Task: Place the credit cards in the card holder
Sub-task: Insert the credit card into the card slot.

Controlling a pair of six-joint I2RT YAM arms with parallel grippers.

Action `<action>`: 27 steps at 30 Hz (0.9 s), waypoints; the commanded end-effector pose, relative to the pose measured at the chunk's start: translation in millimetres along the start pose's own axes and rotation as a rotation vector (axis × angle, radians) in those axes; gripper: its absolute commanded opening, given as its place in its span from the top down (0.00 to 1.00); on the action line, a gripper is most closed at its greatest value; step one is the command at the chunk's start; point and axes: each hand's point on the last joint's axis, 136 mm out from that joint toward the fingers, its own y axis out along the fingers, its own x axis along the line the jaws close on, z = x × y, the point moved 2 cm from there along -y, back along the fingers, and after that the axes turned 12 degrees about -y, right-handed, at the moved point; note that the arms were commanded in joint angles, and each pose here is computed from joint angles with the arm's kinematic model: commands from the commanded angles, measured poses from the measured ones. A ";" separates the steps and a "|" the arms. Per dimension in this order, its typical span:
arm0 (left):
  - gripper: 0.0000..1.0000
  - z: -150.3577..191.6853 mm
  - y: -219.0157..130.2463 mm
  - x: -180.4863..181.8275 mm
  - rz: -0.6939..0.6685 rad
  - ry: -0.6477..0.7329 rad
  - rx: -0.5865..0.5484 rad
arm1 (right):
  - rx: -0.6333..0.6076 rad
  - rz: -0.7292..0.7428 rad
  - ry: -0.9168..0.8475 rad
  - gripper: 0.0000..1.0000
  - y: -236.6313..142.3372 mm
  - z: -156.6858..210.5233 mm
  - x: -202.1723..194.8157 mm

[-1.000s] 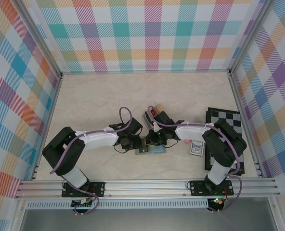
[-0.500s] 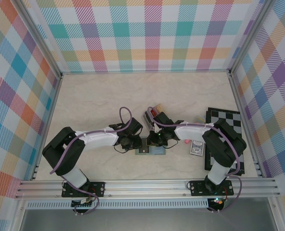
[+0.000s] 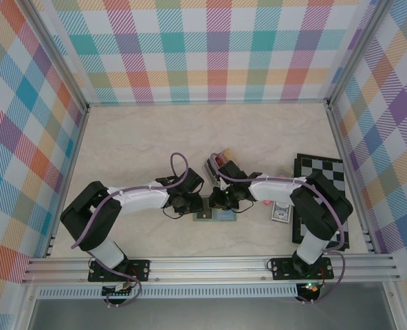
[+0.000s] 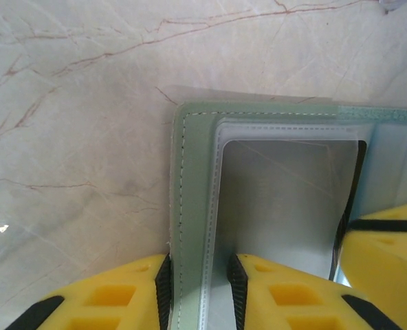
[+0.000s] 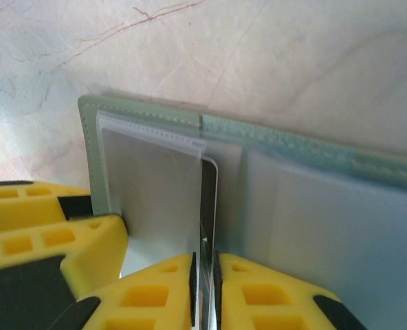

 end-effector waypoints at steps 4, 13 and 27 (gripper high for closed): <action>0.71 -1.6 7.0 7.2 -0.032 0.003 0.003 | -0.044 0.152 -0.026 0.80 -29.2 7.4 -18.9; 0.72 0.1 8.3 10.6 -0.045 0.001 0.008 | -0.018 0.430 0.086 0.80 -51.2 30.4 -76.7; 0.73 0.1 9.2 12.1 -0.048 -0.001 0.008 | 0.092 0.495 0.212 0.82 -45.2 46.8 -111.9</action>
